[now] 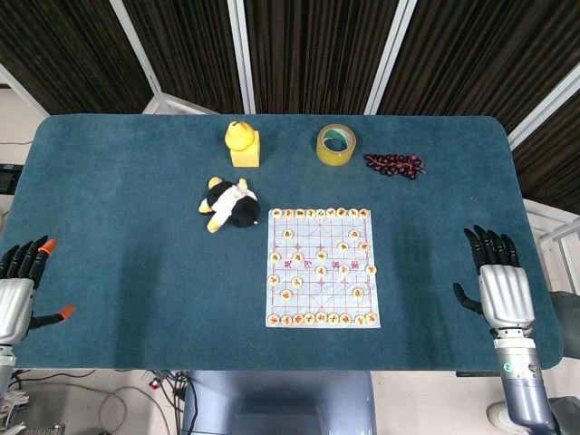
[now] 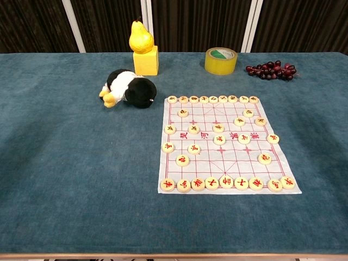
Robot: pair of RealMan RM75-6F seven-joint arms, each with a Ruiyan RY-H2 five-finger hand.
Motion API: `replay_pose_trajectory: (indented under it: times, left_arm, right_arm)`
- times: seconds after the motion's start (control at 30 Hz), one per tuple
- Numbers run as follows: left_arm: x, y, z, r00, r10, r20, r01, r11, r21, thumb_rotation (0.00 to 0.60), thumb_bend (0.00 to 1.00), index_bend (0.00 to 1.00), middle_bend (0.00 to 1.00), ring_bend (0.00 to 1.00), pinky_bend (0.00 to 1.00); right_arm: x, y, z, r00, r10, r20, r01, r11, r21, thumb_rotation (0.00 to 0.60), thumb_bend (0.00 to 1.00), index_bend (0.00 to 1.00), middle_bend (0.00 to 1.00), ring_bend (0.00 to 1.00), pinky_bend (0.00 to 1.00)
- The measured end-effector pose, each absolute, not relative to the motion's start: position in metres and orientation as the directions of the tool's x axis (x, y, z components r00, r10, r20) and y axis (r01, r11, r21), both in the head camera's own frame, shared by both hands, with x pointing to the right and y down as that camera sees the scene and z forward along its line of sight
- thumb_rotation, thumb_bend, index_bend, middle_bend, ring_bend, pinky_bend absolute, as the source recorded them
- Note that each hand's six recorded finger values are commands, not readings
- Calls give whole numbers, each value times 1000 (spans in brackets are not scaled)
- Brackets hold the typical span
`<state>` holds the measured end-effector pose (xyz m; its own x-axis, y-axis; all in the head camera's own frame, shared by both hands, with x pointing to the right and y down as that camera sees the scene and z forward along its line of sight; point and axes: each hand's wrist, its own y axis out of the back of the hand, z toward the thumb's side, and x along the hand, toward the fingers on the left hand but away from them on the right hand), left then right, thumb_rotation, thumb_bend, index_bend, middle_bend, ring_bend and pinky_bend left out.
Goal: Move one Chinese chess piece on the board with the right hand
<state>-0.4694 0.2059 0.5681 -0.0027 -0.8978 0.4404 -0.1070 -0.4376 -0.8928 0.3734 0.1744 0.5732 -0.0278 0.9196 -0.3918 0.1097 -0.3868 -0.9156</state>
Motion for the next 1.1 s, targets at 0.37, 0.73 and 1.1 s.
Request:
replay_pose_trajectory:
  times: [0.37,0.73,1.1]
  left_arm:
    - [-468,205,570,3,-894,448,-117,-445,-888,600,0,0,0,0,0]
    - [-468,204,571,9,-890,455,-137,-452,-882,600,0,0,0,0,0]
    - [-469,203,573,6,-884,468,-154,-463,-873,600,0,0,0,0,0]
  right_arm:
    - [349,150,569,9,924,-382,151,-379,-913,600,361,0,155,152,175]
    - [258,97,572,163,897,-411,208,-438,-874,600,361,107,919,948,851]
    - [161,113,621,282,780,-558,153,-611,-777,600,360,292,1000,1000,906]
